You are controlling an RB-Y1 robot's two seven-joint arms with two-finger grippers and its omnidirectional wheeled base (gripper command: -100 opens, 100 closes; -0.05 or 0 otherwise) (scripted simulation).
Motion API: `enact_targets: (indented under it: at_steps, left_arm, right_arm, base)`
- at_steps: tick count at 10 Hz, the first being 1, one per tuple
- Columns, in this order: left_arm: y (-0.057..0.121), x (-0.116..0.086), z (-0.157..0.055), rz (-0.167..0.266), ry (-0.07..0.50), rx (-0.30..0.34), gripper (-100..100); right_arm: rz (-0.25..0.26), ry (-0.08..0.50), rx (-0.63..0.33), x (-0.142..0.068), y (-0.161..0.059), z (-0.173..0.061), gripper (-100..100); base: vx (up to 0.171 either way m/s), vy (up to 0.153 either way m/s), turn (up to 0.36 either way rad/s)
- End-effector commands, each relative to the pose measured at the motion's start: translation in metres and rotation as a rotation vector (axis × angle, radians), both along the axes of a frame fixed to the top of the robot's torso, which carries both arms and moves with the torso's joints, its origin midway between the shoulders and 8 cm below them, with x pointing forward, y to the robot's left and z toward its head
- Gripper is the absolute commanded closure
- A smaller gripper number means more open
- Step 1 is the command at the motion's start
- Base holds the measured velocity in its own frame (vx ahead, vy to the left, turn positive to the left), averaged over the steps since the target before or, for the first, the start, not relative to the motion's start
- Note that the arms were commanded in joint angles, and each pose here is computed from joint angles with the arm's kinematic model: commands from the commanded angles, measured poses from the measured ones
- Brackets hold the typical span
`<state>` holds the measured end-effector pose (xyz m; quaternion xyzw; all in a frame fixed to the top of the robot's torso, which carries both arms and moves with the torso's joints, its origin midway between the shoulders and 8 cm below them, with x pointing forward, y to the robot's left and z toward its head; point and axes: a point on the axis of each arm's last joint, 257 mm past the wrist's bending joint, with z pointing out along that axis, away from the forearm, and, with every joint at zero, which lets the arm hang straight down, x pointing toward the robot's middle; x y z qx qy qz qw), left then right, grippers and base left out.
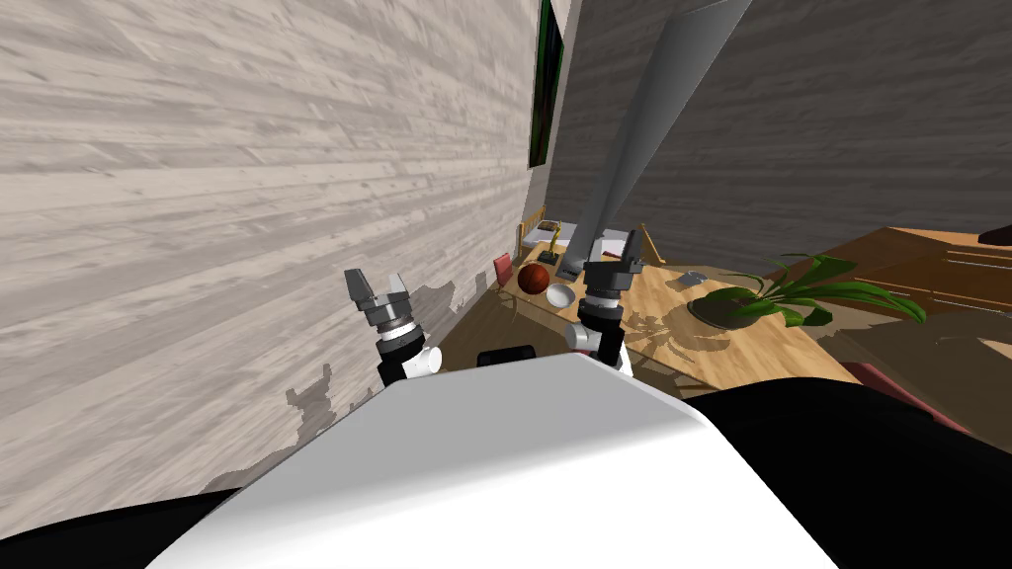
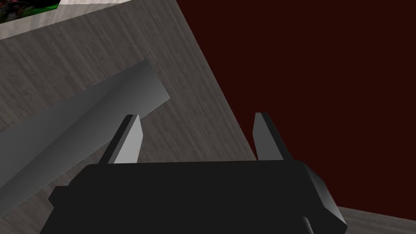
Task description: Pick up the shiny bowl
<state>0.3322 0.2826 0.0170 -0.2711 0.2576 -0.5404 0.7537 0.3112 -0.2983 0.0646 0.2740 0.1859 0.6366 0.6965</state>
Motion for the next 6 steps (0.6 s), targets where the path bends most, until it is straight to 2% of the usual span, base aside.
enact_targets:
  at_steps: [1,3,4,6]
  left_arm:
    - [0.000,0.000,0.000,0.000,0.000,0.000,0]
    - [0.000,0.000,0.000,0.000,0.000,0.000,0]
    - [0.000,0.000,0.000,0.000,0.000,0.000,0]
    - [0.000,0.000,0.000,0.000,0.000,0.000,0]
  right_arm:
    - [0.013,0.016,-0.058,0.003,0.007,-0.002,-100]
    - [0.021,0.042,-0.146,0.007,0.016,-0.008,-100]
    - [0.027,0.044,-0.158,0.007,0.017,-0.008,-100]
    - [0.031,0.078,-0.269,0.012,0.027,-0.018,-100]
  base:
    - [0.000,0.000,0.000]
    - [0.005,0.008,0.005]
    - [0.004,0.007,0.001]
    - [0.006,0.009,0.008]
